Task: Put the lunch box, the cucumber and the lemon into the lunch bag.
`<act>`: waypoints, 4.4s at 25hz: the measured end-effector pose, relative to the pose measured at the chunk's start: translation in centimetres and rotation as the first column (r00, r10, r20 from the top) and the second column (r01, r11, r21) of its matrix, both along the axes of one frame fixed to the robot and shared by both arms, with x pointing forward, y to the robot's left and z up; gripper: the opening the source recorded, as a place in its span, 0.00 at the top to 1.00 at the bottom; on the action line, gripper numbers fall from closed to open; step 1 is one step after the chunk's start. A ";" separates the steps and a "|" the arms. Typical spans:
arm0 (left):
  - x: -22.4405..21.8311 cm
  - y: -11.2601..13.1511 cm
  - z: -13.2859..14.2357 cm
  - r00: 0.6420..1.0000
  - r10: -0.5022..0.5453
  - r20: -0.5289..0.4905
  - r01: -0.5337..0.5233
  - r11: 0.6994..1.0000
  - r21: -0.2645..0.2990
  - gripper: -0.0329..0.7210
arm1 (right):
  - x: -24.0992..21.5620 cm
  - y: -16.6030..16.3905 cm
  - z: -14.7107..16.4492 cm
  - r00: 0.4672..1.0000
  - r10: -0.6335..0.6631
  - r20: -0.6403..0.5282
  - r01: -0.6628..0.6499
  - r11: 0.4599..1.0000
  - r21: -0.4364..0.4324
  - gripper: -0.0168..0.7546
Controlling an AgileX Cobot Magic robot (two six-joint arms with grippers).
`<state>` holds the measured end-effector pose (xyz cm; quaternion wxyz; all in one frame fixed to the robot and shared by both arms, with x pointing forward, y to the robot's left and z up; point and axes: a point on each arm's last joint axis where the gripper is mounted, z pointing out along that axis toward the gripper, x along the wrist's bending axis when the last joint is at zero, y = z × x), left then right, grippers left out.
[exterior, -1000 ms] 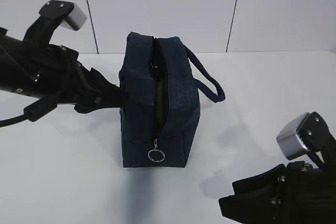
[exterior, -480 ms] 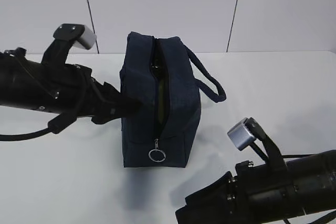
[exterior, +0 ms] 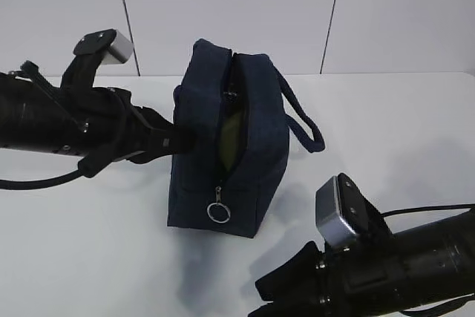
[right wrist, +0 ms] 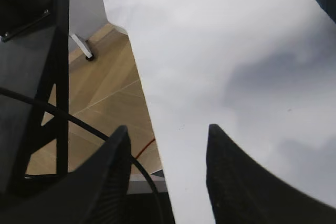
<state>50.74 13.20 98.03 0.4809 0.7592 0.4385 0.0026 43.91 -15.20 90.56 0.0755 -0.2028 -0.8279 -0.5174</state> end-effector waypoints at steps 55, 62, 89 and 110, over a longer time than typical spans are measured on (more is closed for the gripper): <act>-0.4 -1.1 -0.8 0.993 -0.089 -0.082 0.079 0.990 -0.121 0.96 | 8.9 2.1 -0.4 0.945 0.045 0.325 -0.002 0.991 -0.131 0.51; -0.4 -1.1 -0.8 0.993 -0.088 -0.083 0.078 0.990 -0.122 0.96 | 8.8 2.2 -0.5 0.953 0.051 0.299 -0.013 0.992 -0.128 0.51; 0.6 -0.2 -1.5 0.997 0.052 -0.063 -0.052 0.999 -0.009 0.96 | 9.0 2.1 -0.6 0.962 0.006 0.274 0.034 0.989 -0.141 0.51; 0.6 -0.1 -1.5 0.996 0.059 -0.062 -0.060 0.998 -0.004 0.96 | 10.8 4.4 0.1 0.906 0.076 0.416 0.026 0.972 -0.234 0.51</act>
